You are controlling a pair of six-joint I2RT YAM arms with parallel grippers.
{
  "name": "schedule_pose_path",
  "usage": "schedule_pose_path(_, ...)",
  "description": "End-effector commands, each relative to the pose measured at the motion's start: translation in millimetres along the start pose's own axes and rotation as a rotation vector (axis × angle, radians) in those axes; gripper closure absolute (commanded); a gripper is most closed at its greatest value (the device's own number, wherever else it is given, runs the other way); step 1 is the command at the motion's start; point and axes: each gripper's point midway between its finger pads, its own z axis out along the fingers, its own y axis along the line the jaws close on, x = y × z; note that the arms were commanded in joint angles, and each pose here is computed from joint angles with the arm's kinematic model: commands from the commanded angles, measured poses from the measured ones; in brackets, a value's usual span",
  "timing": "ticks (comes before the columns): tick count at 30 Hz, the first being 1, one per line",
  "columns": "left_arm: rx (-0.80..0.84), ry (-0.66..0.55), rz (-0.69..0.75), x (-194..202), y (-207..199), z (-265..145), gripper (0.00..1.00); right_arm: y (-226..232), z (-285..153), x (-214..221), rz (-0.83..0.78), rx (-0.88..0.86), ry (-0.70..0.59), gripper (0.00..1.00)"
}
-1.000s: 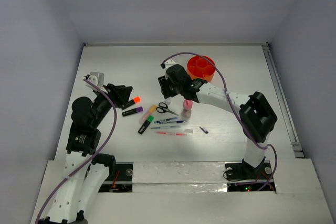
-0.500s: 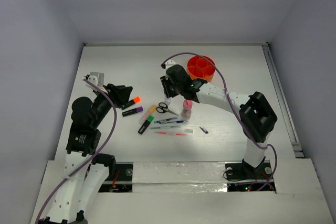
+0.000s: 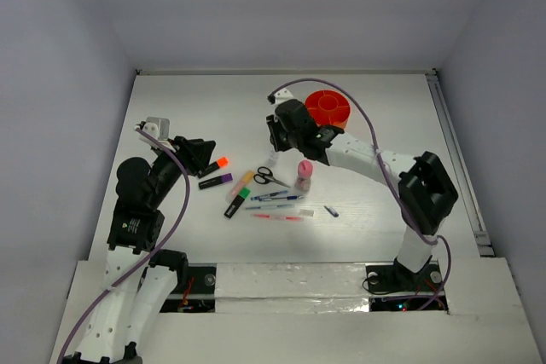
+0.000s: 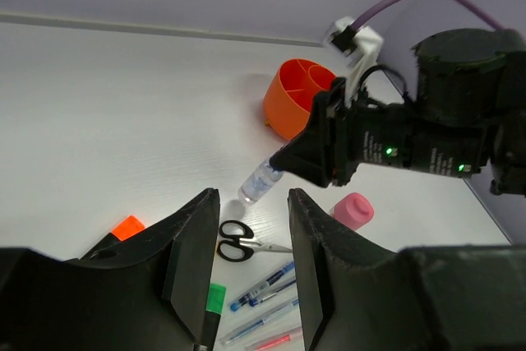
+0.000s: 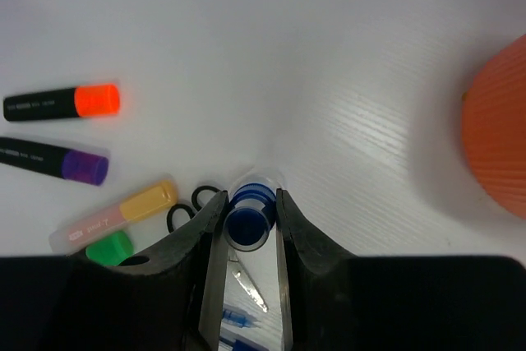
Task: Sort the stationery into containers
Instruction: Pick up the stationery from the center of the board, then place the stationery in the storage box.
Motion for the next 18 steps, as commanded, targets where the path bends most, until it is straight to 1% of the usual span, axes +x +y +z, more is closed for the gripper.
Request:
schedule_pose_path(1,0.026,-0.053,0.031,-17,-9,-3,0.64,-30,-45,-95,0.084,0.044,-0.29,0.83)
schedule_pose_path(5,0.024,-0.057,0.034,-18,-9,-3,0.64,-60,-64,-119,0.123,0.091,-0.359,0.83)
schedule_pose_path(6,0.024,-0.055,0.033,-17,-8,-3,0.64,-76,-67,-123,0.139,0.115,-0.369,0.83)
schedule_pose_path(8,0.026,-0.056,0.034,-18,-9,-3,0.64,-93,-71,-130,0.154,0.144,-0.387,0.83)
schedule_pose_path(14,0.025,-0.053,0.031,-17,-9,-2,0.64,-144,-80,-151,0.167,0.251,-0.418,0.83)
schedule_pose_path(18,0.022,-0.051,0.032,-16,-8,-2,0.64,-175,-80,-153,0.18,0.318,-0.411,0.84)
